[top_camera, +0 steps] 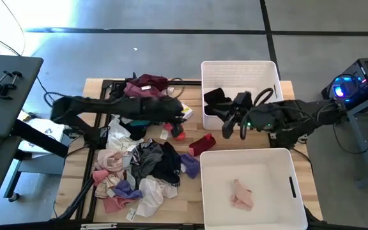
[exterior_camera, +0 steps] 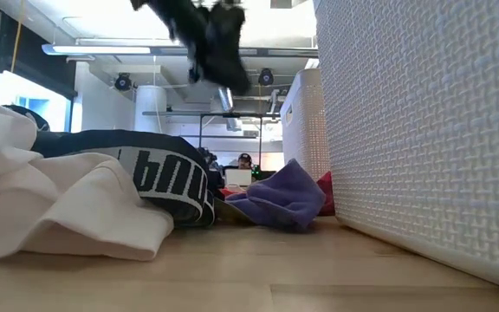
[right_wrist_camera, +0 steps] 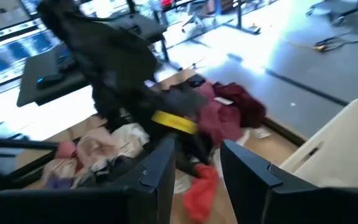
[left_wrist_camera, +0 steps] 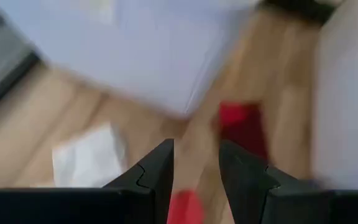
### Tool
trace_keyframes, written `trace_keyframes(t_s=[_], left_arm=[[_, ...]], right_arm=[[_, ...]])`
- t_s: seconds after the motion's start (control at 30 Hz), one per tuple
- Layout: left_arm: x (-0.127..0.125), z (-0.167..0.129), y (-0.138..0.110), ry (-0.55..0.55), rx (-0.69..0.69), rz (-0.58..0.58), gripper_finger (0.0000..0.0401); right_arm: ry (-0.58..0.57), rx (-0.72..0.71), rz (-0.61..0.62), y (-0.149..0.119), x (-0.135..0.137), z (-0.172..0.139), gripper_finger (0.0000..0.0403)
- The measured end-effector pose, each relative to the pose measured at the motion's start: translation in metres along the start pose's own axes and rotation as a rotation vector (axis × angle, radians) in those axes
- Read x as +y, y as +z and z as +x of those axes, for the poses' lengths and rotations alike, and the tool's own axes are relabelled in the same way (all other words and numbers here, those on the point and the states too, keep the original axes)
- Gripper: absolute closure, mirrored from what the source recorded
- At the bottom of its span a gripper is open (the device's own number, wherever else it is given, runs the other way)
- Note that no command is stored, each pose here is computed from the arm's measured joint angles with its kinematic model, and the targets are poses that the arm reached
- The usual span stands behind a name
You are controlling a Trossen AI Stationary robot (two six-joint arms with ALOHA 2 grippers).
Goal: Sort clothes
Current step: Put the white sock into the bottom bin
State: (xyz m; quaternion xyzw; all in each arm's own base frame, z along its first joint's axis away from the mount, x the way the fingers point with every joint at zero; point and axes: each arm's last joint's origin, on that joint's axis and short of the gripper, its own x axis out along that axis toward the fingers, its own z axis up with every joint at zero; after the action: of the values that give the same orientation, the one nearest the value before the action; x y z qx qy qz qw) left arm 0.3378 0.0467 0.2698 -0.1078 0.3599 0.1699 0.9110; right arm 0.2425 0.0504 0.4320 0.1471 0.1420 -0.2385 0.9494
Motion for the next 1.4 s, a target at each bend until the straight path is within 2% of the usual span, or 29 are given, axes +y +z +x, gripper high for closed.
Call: trace_keyframes(t_s=[0.1,0.27,0.4,0.57,0.7,0.8,0.93,1.17,1.27,1.4], left_arm=[[0.015,0.03,-0.012,0.052,0.12,-0.014,0.0283],[0.036,0.081,-0.028,0.096,0.218,0.137,0.0283],[0.052,0.115,-0.045,0.123,0.279,0.142,0.0283],[0.065,0.133,-0.06,0.135,0.362,0.097,0.0291],[0.065,0.134,-0.063,0.107,0.397,0.106,0.0348],[0.059,0.127,-0.061,0.065,0.399,0.133,0.0391],[0.05,0.108,-0.052,0.02,0.382,0.157,0.0392],[0.027,0.041,-0.023,-0.043,0.249,0.253,0.0399],[0.019,0.007,-0.009,-0.105,0.144,0.268,0.0399],[0.009,-0.031,0.002,-0.191,0.018,0.284,0.04]], right_arm=[[0.021,0.008,0.019,0.0,0.001,0.0,0.0287],[0.023,0.01,0.056,0.0,0.001,0.0,0.0287],[0.044,0.016,0.07,0.0,0.002,0.0,0.0287],[0.057,0.021,0.109,-0.001,0.004,-0.002,0.0287],[0.064,0.03,0.099,-0.004,0.008,-0.001,0.0287],[0.053,0.047,0.082,-0.007,0.01,0.003,0.0287],[0.02,0.097,0.031,-0.017,0.014,0.013,0.0287],[-0.079,0.227,-0.088,-0.039,0.016,0.037,0.0287],[-0.065,0.283,-0.173,-0.045,0.016,0.051,0.0284],[-0.024,0.355,-0.198,-0.048,0.012,0.071,0.0269]])
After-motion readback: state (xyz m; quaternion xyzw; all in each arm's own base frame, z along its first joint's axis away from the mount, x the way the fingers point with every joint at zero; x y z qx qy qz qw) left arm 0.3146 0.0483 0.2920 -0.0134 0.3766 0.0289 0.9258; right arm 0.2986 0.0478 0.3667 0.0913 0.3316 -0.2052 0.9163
